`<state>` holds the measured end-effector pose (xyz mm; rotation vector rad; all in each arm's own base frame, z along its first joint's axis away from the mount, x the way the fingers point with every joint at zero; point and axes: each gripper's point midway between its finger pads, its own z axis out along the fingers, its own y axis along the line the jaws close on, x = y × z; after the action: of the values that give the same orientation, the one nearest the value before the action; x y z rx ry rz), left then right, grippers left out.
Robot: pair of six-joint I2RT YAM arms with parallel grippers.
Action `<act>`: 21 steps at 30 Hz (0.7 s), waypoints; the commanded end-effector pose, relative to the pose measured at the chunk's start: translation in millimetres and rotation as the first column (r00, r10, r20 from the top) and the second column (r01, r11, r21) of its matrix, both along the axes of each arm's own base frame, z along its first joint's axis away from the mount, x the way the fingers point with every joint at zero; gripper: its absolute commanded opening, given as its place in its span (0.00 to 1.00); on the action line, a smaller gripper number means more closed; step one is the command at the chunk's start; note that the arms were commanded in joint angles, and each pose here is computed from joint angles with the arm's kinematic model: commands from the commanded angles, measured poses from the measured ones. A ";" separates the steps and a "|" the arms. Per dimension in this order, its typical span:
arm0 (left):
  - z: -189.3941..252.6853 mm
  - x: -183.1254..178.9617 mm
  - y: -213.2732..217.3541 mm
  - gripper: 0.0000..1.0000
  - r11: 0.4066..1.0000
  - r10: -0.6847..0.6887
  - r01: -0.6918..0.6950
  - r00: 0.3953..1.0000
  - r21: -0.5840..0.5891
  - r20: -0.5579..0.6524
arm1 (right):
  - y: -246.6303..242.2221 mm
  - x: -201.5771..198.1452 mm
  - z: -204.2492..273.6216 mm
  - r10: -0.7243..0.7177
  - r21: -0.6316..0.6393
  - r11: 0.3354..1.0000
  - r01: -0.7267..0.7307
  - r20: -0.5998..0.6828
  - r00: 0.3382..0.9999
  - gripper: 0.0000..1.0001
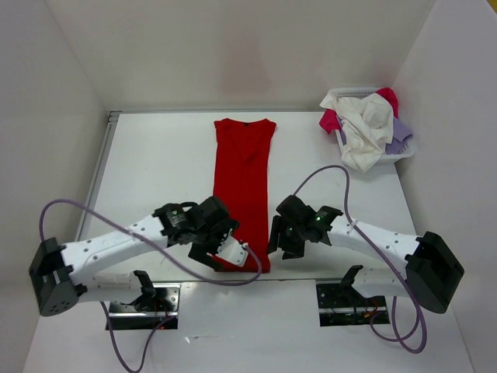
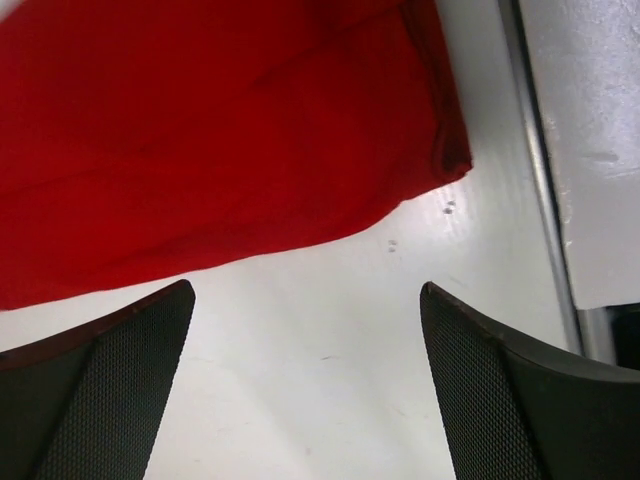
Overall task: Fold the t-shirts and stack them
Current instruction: Rotate the tshirt 90 degrees
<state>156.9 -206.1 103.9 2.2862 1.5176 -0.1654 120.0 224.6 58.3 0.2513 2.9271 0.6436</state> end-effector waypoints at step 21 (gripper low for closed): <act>-73.6 -39.9 12.7 1.00 0.812 -0.580 0.581 0.814 0.052 -0.041 | 21.4 24.3 -9.7 0.025 -0.008 1.000 -0.025 0.024 0.999 0.67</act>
<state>114.2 -192.5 39.4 2.6912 0.9341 -0.3513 125.5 226.3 32.0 0.2242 2.9812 0.5403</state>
